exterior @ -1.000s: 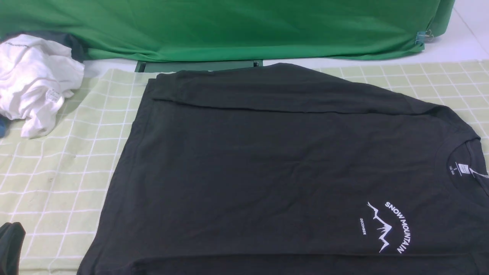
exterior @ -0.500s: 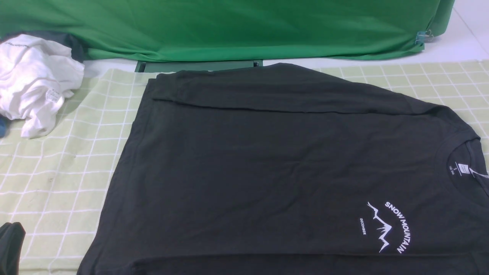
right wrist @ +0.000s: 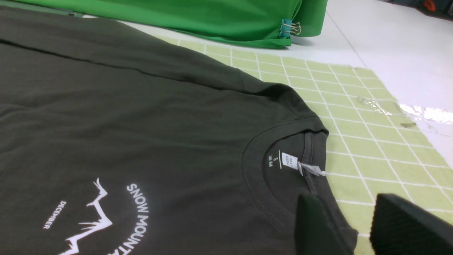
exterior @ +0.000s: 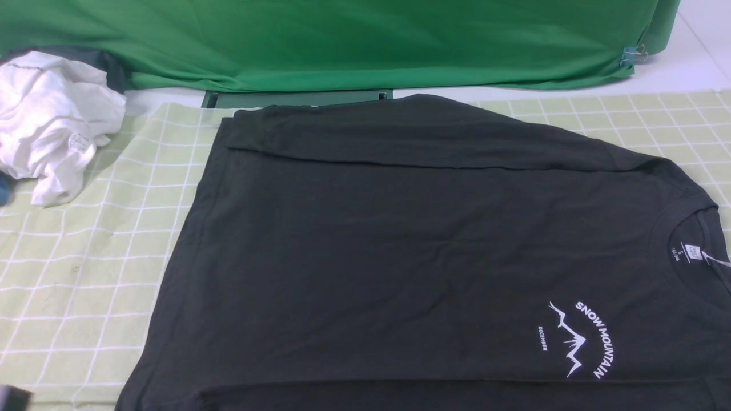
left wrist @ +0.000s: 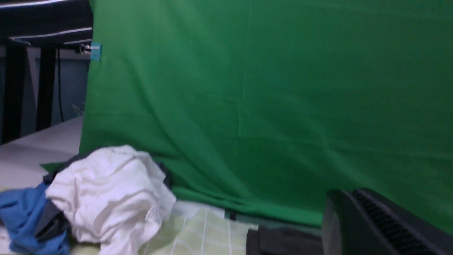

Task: Fold a long-sleeved shirt over a green coffee tablecloth.
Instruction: 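Grasp the left edge of the dark T-shirt lying flat on the table, then fold the left side of the black T-shirt inward over its body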

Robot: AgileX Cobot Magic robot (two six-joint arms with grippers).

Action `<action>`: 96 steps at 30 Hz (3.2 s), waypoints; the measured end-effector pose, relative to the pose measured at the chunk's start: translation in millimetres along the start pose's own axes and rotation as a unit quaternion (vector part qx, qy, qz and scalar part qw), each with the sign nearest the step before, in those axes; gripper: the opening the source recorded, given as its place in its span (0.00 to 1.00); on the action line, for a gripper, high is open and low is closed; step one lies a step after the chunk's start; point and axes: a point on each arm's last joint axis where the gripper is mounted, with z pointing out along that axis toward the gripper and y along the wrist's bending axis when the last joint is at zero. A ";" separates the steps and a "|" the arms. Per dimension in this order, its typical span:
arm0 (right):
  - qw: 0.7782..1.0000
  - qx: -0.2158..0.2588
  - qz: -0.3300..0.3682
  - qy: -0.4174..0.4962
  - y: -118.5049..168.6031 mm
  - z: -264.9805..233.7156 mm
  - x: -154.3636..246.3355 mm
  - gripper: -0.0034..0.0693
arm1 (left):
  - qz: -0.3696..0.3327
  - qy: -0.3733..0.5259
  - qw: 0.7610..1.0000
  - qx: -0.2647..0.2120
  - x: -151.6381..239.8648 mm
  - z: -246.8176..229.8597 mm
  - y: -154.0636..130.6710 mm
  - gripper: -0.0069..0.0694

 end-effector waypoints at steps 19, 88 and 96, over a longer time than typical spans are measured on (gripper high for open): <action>0.982 0.007 0.114 -0.149 -4.3 -3.9 -26.1 0.38 | -0.120 -0.228 0.966 0.029 -54.0 -8.3 -2.7 0.11; 0.946 -0.214 0.040 0.241 8.1 17.5 -171.9 0.07 | 0.061 0.769 0.637 -0.008 113.0 109.2 -61.9 0.24; 0.946 -0.214 0.040 0.241 8.1 17.8 -171.8 0.07 | 0.074 0.787 0.613 -0.002 105.8 105.8 -61.8 0.16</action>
